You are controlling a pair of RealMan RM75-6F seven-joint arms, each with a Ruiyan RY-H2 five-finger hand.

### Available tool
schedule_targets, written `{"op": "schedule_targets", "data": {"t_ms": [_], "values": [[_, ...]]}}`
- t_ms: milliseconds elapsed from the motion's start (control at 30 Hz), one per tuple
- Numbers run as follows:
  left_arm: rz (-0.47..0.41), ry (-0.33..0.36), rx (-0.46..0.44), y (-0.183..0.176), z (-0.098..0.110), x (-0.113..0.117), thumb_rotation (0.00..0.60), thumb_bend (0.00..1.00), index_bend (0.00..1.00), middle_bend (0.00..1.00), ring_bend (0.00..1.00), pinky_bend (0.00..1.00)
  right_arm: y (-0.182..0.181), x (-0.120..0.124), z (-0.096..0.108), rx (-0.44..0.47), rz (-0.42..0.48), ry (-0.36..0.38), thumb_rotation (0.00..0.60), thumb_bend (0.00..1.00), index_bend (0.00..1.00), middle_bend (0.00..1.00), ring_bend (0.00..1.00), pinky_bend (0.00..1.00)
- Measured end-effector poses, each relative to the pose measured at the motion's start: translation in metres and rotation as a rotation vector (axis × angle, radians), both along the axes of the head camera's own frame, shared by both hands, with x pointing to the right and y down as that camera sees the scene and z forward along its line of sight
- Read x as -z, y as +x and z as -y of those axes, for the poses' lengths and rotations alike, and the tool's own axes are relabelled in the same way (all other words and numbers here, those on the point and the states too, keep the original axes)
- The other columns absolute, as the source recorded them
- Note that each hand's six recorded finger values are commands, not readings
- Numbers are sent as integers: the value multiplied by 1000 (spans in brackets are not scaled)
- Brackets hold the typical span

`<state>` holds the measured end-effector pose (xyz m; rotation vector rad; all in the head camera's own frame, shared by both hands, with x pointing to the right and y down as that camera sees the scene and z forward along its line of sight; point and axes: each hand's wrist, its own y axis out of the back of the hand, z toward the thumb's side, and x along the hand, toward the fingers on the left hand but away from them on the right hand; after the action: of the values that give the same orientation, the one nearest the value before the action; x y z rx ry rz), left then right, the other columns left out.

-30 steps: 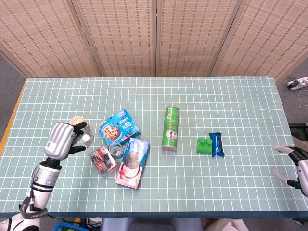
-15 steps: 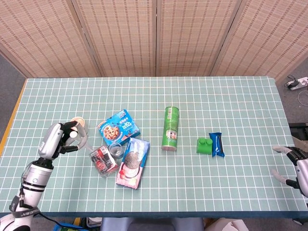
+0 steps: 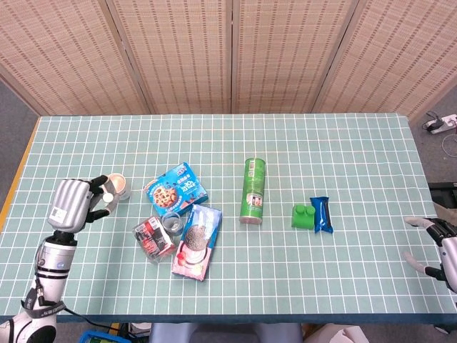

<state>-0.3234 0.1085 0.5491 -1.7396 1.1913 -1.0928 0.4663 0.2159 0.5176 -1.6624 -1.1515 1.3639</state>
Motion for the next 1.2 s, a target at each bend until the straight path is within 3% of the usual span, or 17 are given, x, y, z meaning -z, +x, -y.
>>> {"op": "schedule_targets", "data": {"t_ms": [133,367,500,633,867,967,1100,1200], "values": [[-105,-64,18,3,-2,-1,600,509,745,1000,1000,1000,0,1,0,0,2,3,600,165,296,358,288,374],[-497,-242,100,3,-5,1,600,509,745,1000,1000,1000,-1,0,0,3,0,-1,600,165,296,358,288,374],[-589,-268,133,0,-5,0,600,510,746,1000,1000,1000,-1,-1,0,2,-2,-3,600,165,296,358,288,374],[-532,-237,131,-4,-5,-3,600,509,748,1000,1000,1000,-1,-1,0,2,-2,-2,600,165,296,358,288,374],[-159,-113,65,-11,-5,-12,600,509,749,1000,1000,1000,0,-1,0,-2,-2,-3,600,165,296,358,288,374],[-82,-103,54,-11,-6,-14,600,509,749,1000,1000,1000,0,-1,0,-1,-2,-3,600,165,296,358,288,374],[-126,-142,66,-9,-8,-14,600,509,748,1000,1000,1000,0,-1,0,1,-2,-4,600,165,296,358,288,374],[-259,-209,94,-6,-10,-14,600,509,745,1000,1000,1000,-1,-1,0,2,-2,-4,600,165,296,358,288,374]]}}
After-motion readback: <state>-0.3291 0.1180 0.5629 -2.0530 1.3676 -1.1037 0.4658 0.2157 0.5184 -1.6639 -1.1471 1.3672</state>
